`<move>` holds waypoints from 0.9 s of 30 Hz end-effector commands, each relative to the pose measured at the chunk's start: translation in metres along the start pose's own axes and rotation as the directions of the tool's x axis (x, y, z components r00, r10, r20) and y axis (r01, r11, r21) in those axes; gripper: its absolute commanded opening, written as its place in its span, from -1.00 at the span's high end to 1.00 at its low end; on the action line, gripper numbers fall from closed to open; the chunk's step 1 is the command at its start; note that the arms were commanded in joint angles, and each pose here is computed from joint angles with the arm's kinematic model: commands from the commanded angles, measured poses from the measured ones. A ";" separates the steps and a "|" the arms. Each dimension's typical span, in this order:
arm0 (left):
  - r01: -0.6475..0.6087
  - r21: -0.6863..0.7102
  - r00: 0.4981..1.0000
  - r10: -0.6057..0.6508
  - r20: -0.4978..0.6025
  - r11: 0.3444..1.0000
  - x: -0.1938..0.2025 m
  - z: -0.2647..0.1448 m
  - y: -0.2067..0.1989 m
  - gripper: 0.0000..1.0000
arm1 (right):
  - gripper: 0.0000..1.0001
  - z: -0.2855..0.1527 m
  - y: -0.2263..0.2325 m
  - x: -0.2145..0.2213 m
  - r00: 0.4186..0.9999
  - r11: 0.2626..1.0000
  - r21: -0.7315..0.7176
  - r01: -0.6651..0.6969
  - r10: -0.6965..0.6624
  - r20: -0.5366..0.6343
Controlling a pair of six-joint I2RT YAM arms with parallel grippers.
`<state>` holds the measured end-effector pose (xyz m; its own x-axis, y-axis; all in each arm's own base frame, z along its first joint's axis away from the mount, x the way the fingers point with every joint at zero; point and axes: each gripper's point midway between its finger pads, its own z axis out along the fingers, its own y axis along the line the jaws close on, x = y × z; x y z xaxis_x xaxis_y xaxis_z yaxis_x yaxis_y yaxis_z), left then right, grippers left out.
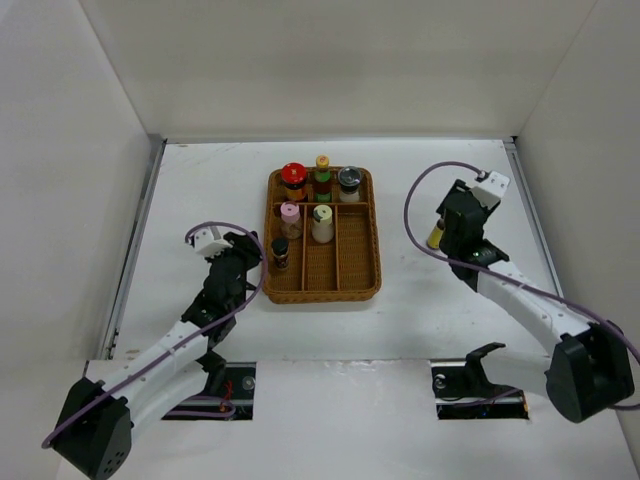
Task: Organize the condiment bottles
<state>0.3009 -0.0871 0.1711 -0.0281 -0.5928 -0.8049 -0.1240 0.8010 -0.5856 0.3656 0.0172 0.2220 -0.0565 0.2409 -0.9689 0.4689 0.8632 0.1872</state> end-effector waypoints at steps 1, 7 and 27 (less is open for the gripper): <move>0.066 0.064 0.998 -0.067 0.015 0.996 -0.004 0.000 -0.012 0.36 | -0.21 0.011 0.001 0.003 0.997 0.998 0.012 0.065 -0.065 -0.043; 0.080 0.046 0.997 -0.081 0.006 0.996 0.001 0.001 -0.003 0.34 | -0.24 0.024 0.003 0.019 0.991 0.994 0.025 0.104 -0.102 -0.084; 0.075 0.022 0.997 -0.075 -0.007 0.997 0.006 0.008 0.001 0.32 | -0.03 0.014 0.013 0.049 0.984 0.995 -0.029 0.095 -0.098 -0.148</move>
<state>0.3043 -0.0886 0.1443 -0.0817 -0.6137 -0.7853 -0.1453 0.7869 -0.5998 0.3801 0.0279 0.1651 -0.2668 0.1885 -0.9451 0.4440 0.8944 0.0531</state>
